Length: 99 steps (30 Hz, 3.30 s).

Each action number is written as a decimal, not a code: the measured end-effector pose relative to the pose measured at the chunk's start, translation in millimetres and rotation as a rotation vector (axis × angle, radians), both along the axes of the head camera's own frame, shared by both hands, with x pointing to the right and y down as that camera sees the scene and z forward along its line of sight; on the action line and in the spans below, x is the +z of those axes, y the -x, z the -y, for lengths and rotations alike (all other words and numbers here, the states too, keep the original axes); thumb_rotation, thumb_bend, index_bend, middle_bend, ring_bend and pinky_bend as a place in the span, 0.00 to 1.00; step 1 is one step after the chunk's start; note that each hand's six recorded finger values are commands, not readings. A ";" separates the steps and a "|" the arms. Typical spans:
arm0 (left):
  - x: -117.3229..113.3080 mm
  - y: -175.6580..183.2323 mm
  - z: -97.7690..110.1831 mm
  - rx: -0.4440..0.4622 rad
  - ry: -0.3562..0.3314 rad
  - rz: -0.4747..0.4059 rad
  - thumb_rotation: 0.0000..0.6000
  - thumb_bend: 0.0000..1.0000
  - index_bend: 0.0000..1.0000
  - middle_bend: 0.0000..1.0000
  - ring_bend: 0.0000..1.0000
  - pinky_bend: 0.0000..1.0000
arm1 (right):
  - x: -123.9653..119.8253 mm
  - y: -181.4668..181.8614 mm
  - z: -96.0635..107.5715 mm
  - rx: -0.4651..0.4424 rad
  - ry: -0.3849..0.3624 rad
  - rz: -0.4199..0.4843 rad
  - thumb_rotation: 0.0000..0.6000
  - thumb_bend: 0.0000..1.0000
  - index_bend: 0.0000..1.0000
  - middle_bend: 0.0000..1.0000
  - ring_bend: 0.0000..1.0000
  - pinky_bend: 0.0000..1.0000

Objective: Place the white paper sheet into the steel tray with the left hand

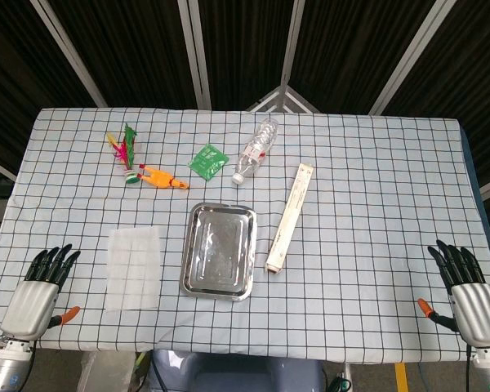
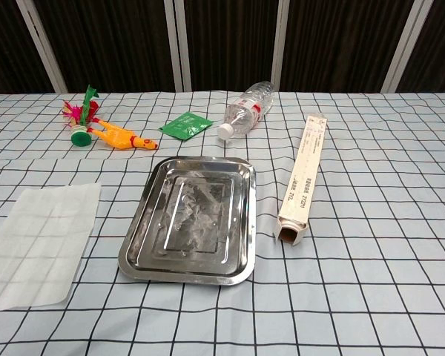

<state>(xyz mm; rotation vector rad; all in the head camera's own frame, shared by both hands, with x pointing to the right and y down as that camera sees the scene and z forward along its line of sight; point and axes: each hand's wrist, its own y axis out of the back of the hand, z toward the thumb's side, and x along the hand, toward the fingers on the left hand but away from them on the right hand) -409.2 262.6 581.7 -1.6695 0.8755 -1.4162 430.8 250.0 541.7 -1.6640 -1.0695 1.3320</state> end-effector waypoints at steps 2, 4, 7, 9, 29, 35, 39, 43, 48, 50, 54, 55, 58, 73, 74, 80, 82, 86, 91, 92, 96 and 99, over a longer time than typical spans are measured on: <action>0.1 0.0 -0.1 0.000 0.001 0.000 1.00 0.03 0.00 0.00 0.00 0.00 | 0.1 0.2 -0.1 0.000 0.000 0.000 1.00 0.29 0.00 0.00 0.00 0.00; 0.4 -0.1 -0.3 0.001 0.003 0.001 1.00 0.03 0.00 0.00 0.00 0.00 | 0.3 0.3 -0.2 -0.001 0.001 0.000 1.00 0.29 0.00 0.00 0.00 0.00; 0.9 -0.3 -0.8 0.004 0.006 0.002 1.00 0.03 0.00 0.00 0.00 0.00 | 0.1 0.4 -0.2 -0.002 0.000 -0.001 1.00 0.29 0.00 0.00 0.00 0.00; 1.5 -0.9 -1.2 0.008 0.009 0.004 1.00 0.03 0.00 0.00 0.00 0.00 | -0.2 0.4 -0.2 -0.001 -0.002 -0.001 1.00 0.29 0.00 0.00 0.00 0.00; 43.1 -20.1 -23.2 0.186 0.175 0.054 1.00 0.19 0.46 0.00 0.00 0.00 | 0.6 2.8 -0.3 -0.006 -0.002 0.002 1.00 0.29 0.00 0.00 0.00 0.00; 54.2 -22.2 -20.0 0.243 0.178 0.081 1.00 0.22 0.47 0.00 0.00 0.00 | 0.5 2.7 -0.4 -0.004 -0.002 0.004 1.00 0.29 0.00 0.00 0.00 0.00; 61.4 -19.2 -15.3 0.290 0.176 0.110 1.00 0.26 0.47 0.00 0.00 0.00 | 0.2 2.4 -0.6 -0.002 -0.003 0.004 1.00 0.29 0.00 0.00 0.00 0.00; 68.6 -18.9 -10.5 0.319 0.177 0.118 1.00 0.27 0.47 0.00 0.00 0.00 | 0.4 2.2 -0.5 -0.001 -0.002 0.004 1.00 0.29 0.00 0.00 0.00 0.00; 79.3 -23.3 -9.0 0.350 0.188 0.120 1.00 0.27 0.48 0.00 0.00 0.00 | 0.2 2.1 -0.5 0.002 -0.003 0.004 1.00 0.29 0.00 0.00 0.00 0.00; 82.0 -25.3 -9.4 0.355 0.193 0.116 1.00 0.27 0.48 0.00 0.00 0.00 | 0.0 1.8 -0.4 0.003 -0.004 0.003 1.00 0.29 0.00 0.00 0.00 0.00; 85.9 -29.0 -10.2 0.365 0.197 0.111 1.00 0.27 0.48 0.00 0.00 0.00 | 0.3 1.6 -0.3 0.003 -0.003 0.003 1.00 0.29 0.00 0.00 0.00 0.00; 86.4 -29.6 -10.3 0.365 0.198 0.110 1.00 0.27 0.48 0.00 0.00 0.00 | 0.2 1.6 -0.2 0.003 -0.004 0.003 1.00 0.29 0.00 0.00 0.00 0.00; 87.7 -31.1 -11.4 0.365 0.204 0.106 1.00 0.27 0.48 0.00 0.00 0.00 | -0.1 1.5 -0.1 0.005 -0.004 0.005 1.00 0.29 0.00 0.00 0.00 0.00; 92.8 -42.1 -11.3 0.354 0.206 0.082 1.00 0.35 0.50 0.00 0.00 0.00 | -0.4 1.0 0.0 0.007 -0.004 0.006 1.00 0.29 0.00 0.00 0.00 0.00; 92.2 -42.8 -11.3 0.354 0.204 0.078 1.00 0.36 0.50 0.00 0.00 0.00 | -0.3 1.0 0.0 0.007 -0.003 0.006 1.00 0.29 0.00 0.00 0.00 0.00; 92.0 -42.8 -12.6 0.354 0.210 0.075 1.00 0.39 0.52 0.00 0.00 0.00 | -0.2 1.2 -0.1 0.006 -0.003 0.007 1.00 0.29 0.00 0.00 0.00 0.00; 93.2 -42.0 -12.5 0.351 0.214 0.078 1.00 0.40 0.52 0.00 0.00 0.00 | -0.3 1.2 -0.2 0.006 -0.003 0.007 1.00 0.29 0.00 0.00 0.00 0.00; 94.8 -41.0 -11.4 0.343 0.216 0.078 1.00 0.42 0.54 0.00 0.00 0.00 | -0.4 0.8 -0.2 0.008 -0.002 0.007 1.00 0.29 0.00 0.00 0.00 0.00; 94.6 -42.3 -10.9 0.339 0.214 0.069 1.00 0.45 0.56 0.00 0.00 0.00 | -0.4 1.1 -0.2 0.008 -0.001 0.009 1.00 0.29 0.00 0.00 0.00 0.00; 94.5 -42.4 -10.9 0.338 0.214 0.067 1.00 0.46 0.57 0.00 0.00 0.00 | -0.5 1.0 -0.2 0.008 -0.001 0.009 1.00 0.29 0.00 0.00 0.00 0.00; 93.8 -42.4 -9.9 0.337 0.209 0.064 1.00 0.47 0.58 0.00 0.00 0.00 | -0.7 0.9 -0.3 0.009 -0.002 0.011 1.00 0.29 0.00 0.00 0.00 0.00; 92.5 -42.5 -7.6 0.334 0.202 0.061 1.00 0.48 0.58 0.00 0.00 0.00 | -0.7 0.9 -0.3 0.010 -0.001 0.011 1.00 0.29 0.00 0.00 0.00 0.00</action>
